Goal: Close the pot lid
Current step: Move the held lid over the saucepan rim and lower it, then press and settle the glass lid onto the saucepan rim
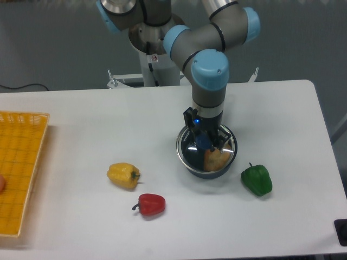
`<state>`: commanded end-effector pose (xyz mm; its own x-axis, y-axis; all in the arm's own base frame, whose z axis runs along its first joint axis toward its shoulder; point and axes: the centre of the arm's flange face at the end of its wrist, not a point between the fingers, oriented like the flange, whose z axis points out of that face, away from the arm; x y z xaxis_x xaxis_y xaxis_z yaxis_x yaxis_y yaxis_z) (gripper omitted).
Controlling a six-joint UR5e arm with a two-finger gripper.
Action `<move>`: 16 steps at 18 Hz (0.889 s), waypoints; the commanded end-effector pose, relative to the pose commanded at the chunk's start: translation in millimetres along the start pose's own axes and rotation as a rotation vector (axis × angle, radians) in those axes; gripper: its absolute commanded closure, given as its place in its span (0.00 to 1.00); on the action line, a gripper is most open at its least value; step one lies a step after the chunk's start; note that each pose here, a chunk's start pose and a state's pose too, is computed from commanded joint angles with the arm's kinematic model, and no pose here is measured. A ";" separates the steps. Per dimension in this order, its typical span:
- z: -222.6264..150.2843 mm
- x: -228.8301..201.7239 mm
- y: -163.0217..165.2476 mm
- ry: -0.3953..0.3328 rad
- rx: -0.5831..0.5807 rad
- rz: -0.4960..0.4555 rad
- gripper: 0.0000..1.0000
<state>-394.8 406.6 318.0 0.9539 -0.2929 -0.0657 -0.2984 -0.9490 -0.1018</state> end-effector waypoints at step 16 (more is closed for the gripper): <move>2.1 -5.7 11.8 0.002 -0.002 0.095 0.42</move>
<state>-403.9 397.3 315.1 0.9214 -0.3818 -0.0727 -0.3874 -0.9172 -0.0928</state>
